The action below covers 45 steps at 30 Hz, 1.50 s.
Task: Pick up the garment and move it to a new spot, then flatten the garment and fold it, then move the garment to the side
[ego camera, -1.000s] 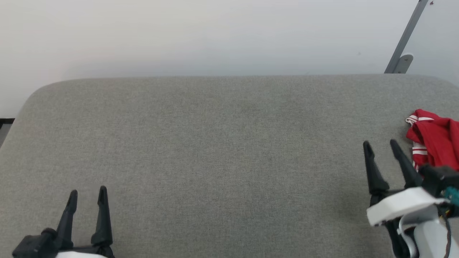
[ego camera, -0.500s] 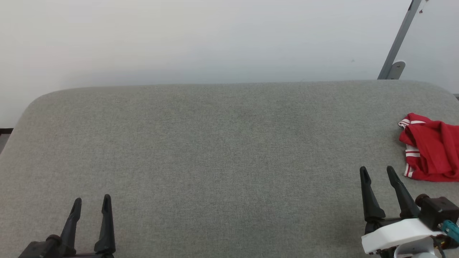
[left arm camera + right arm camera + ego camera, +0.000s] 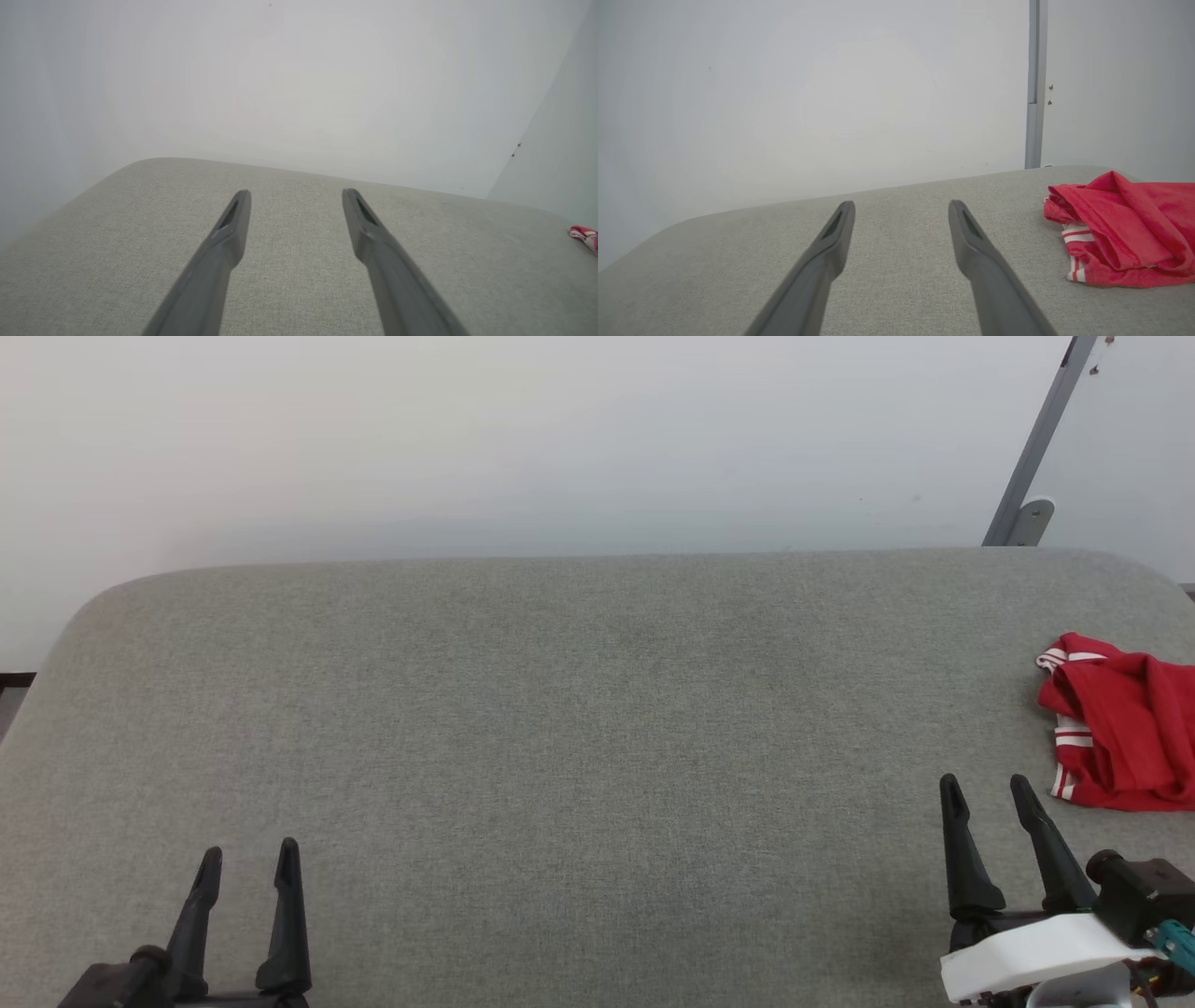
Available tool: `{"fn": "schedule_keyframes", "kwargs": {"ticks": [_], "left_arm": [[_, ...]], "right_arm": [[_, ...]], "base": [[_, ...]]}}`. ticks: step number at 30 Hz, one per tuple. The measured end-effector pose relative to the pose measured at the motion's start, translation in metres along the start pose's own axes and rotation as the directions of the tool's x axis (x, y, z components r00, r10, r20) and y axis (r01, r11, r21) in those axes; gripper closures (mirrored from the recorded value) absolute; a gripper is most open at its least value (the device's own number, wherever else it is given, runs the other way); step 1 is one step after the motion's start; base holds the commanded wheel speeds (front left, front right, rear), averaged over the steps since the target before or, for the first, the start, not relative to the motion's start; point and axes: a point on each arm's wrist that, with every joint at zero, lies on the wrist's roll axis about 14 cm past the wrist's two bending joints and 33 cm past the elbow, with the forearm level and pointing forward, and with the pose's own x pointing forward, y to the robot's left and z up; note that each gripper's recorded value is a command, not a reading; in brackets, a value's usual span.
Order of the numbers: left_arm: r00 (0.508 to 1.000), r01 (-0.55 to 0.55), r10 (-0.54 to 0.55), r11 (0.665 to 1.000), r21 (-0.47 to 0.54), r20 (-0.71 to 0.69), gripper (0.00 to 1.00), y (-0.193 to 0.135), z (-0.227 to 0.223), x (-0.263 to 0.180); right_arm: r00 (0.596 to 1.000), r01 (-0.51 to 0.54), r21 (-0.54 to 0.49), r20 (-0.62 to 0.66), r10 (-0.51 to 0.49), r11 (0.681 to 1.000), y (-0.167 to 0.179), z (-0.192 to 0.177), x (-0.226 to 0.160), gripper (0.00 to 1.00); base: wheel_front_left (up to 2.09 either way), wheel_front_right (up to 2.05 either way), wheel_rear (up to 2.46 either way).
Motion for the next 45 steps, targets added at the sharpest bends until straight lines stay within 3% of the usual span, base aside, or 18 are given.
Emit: {"fn": "schedule_keyframes", "kwargs": {"ticks": [3,4,10,23,45], "left_arm": [[1.000,-0.003,0.003,1.000,0.006,0.012,0.00,0.001,0.004,0.000],[1.000,-0.007,0.007,1.000,0.011,0.015,1.00,0.001,0.005,0.000],[0.999,-0.026,0.025,1.000,-0.012,-0.045,1.00,0.002,-0.015,-0.006],[0.992,-0.096,0.075,0.969,-0.226,-0.097,1.00,0.008,-0.027,-0.003],[0.987,-0.151,0.097,0.842,-0.517,-0.129,1.00,0.008,-0.029,0.014]], "right_arm": [[1.000,0.000,-0.001,-0.003,0.000,1.000,0.001,0.000,0.000,0.00],[1.000,0.001,0.001,-0.005,-0.001,1.000,0.001,0.000,0.001,1.00],[0.997,0.028,0.012,-0.077,-0.027,1.000,-0.005,-0.024,-0.011,1.00],[0.990,0.101,0.217,-0.114,-0.078,0.971,-0.013,-0.029,-0.010,1.00],[0.985,0.162,0.501,-0.130,-0.111,0.850,-0.018,-0.026,-0.001,1.00]], "base": [[0.00,0.00,0.00],[0.00,0.00,0.00],[0.00,0.00,0.00],[0.00,0.00,0.00],[0.00,0.00,0.00]]}}
